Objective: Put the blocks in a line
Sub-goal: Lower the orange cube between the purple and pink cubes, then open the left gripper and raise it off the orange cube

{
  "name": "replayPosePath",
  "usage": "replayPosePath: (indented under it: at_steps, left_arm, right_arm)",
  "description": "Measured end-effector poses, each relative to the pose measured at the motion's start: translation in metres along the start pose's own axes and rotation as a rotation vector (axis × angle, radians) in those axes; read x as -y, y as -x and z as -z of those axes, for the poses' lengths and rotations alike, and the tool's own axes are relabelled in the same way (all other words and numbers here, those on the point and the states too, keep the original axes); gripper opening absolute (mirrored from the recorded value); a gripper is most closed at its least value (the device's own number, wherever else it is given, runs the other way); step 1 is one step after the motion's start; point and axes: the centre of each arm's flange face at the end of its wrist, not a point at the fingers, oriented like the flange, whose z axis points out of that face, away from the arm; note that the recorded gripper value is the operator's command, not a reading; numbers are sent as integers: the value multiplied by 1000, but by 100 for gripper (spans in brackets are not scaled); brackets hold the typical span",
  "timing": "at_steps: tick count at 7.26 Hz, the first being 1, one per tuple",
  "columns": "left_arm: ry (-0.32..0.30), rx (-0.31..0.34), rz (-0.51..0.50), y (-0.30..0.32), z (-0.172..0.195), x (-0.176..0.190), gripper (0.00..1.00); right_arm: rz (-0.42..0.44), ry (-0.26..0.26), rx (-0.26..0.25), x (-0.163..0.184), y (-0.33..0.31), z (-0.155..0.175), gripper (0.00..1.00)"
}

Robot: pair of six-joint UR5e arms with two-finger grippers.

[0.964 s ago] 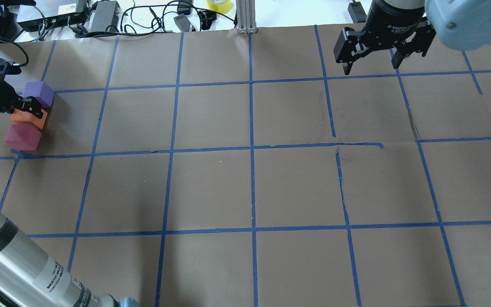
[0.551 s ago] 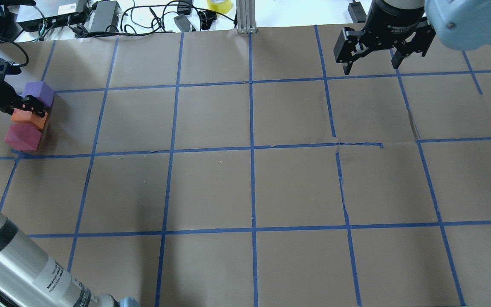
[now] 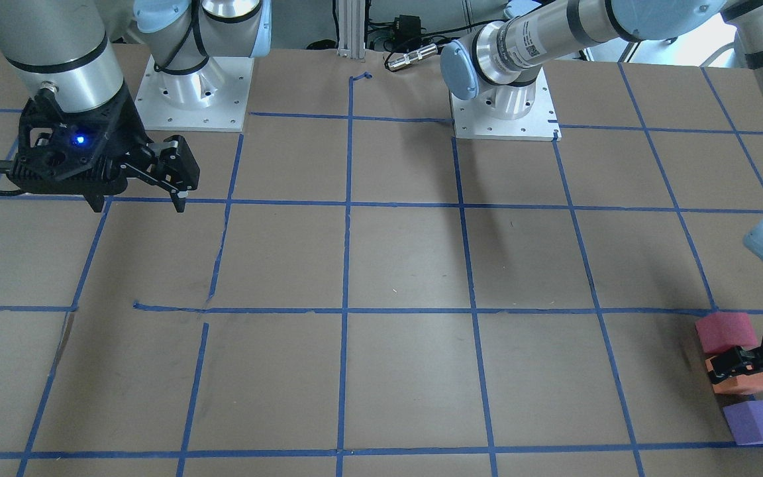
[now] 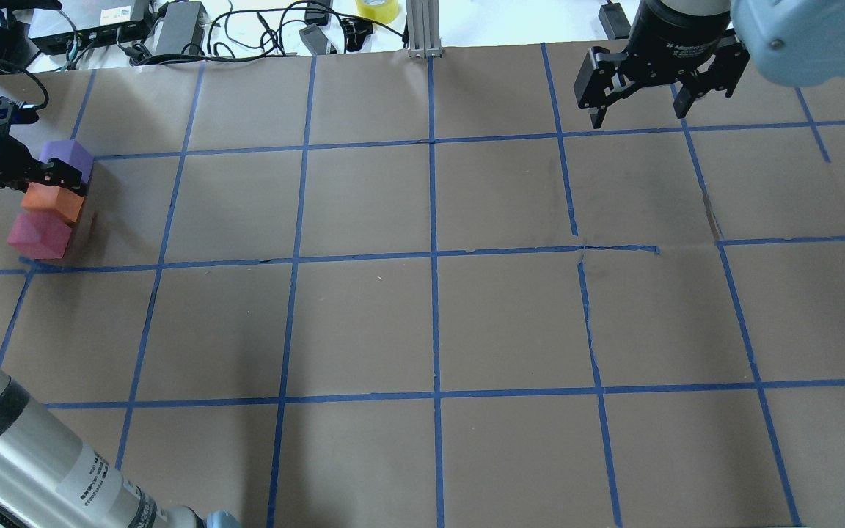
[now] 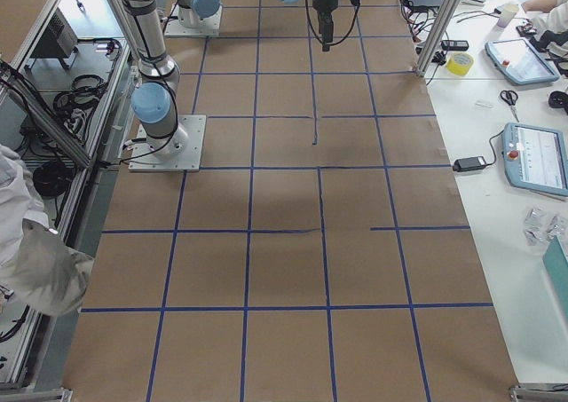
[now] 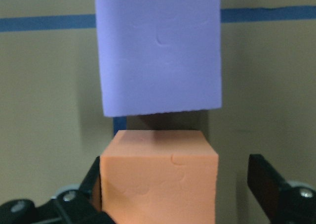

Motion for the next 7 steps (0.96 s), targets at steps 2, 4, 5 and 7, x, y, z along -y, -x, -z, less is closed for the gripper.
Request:
replayPosePath:
  at_steps: [2,4,5,7]
  left_arm:
    - [-9,0,-13,-3,8,-2,100]
    - [-23,22,-29,-2,26,-1,100]
    - [-30,43,-34,-3,43,1,100]
    - [-21,60,-40,-17,111,-5,100]
  right_arm:
    - [0,1,-1,0,0,0,100]
    - [0,1,-1,0,0,0,100]
    - [0,2,-3,0,0,-1,100]
    - [0,2,-5,0,0,-1,100]
